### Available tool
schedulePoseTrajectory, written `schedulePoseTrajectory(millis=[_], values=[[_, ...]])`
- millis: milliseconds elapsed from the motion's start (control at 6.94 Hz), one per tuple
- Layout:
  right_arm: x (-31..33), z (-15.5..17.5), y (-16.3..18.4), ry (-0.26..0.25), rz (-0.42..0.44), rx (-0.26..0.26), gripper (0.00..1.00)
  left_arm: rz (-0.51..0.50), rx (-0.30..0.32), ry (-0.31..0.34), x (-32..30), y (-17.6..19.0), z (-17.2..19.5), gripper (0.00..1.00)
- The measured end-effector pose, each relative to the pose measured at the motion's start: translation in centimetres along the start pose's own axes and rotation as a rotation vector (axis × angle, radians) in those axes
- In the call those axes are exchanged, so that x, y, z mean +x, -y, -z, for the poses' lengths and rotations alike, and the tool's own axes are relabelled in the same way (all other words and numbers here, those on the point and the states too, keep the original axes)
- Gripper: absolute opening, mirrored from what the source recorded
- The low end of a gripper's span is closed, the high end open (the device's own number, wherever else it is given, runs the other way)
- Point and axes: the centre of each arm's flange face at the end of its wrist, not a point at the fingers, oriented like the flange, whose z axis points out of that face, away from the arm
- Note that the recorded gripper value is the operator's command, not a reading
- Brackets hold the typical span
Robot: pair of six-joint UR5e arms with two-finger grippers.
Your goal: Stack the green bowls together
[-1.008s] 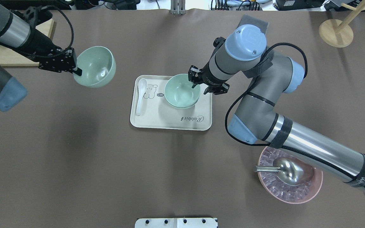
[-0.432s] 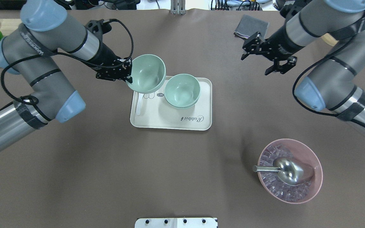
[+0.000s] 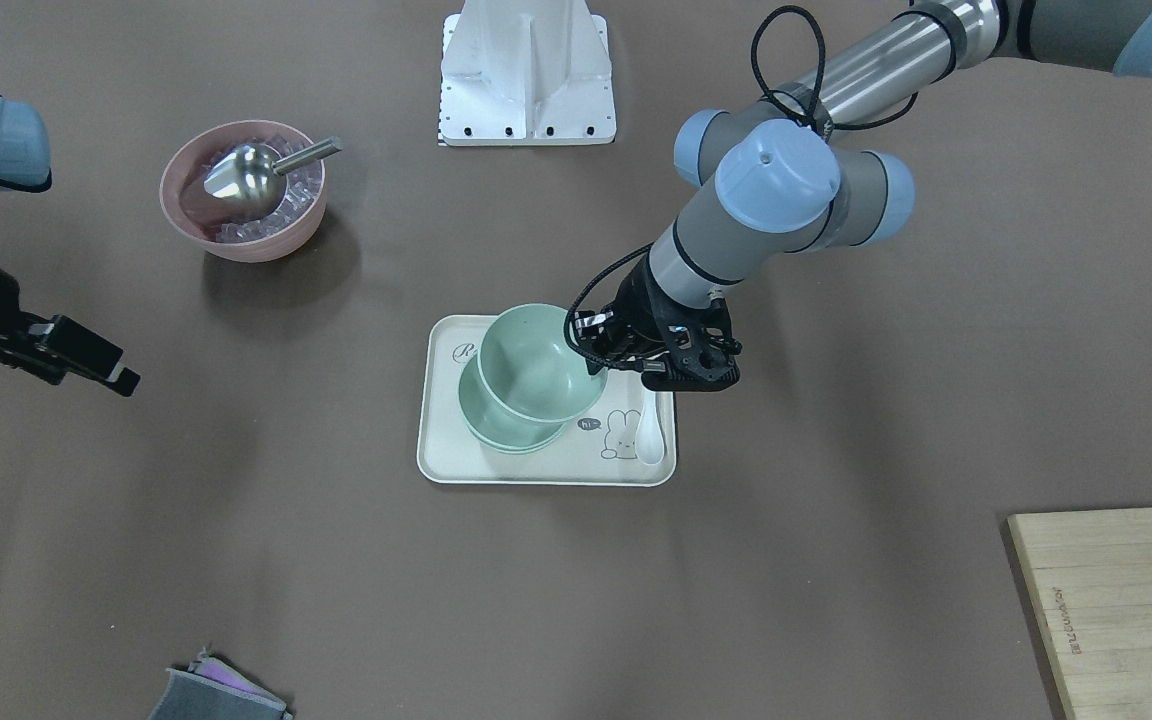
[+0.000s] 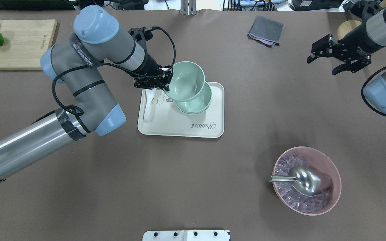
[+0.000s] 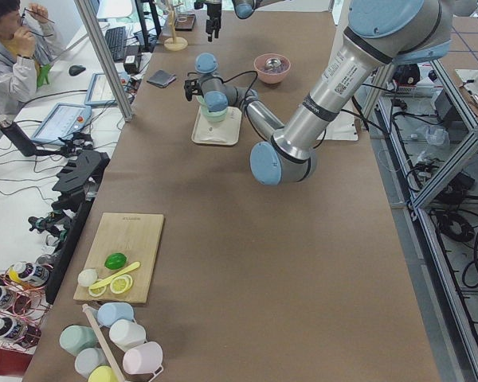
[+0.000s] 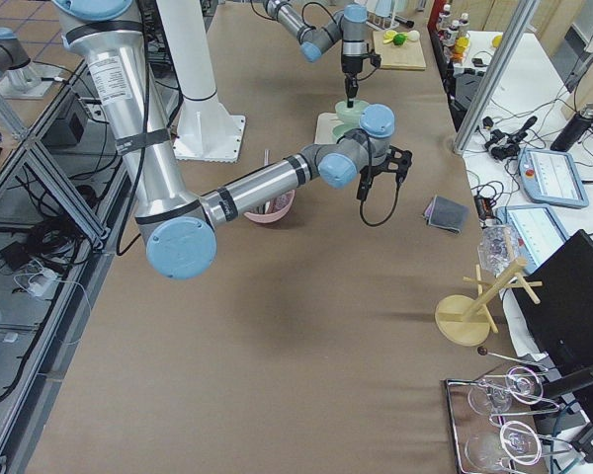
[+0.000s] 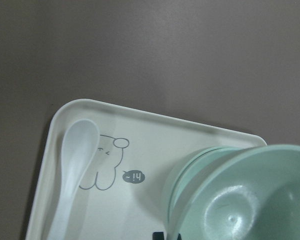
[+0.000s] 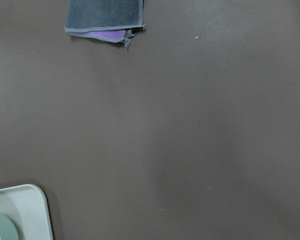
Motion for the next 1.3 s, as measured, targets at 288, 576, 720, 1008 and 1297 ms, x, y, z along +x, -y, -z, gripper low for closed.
schedulePoseTrajectory(millis=[288, 576, 720, 1008, 1297], values=[[2.9, 0.9, 0.6, -0.011, 0.029, 0.01, 1.0, -0.011, 0.011, -0.007, 1.5, -0.4, -1.3, 0.0], [3.3, 1.4, 0.5, -0.009, 0.036, 0.012, 1.0, -0.024, 0.022, -0.024, 1.0, 0.1, -2.4, 0.0], [3.4, 1.5, 0.2, -0.008, 0.037, 0.013, 1.0, -0.031, 0.025, -0.034, 0.6, 0.4, -2.9, 0.0], [3.6, 1.7, -0.1, -0.007, 0.038, 0.013, 1.0, -0.04, 0.036, -0.045, 0.2, 0.6, -3.5, 0.99], [3.6, 1.6, -0.1, -0.008, 0.037, 0.012, 1.0, -0.043, 0.062, -0.046, 0.3, 0.6, -3.6, 0.99]])
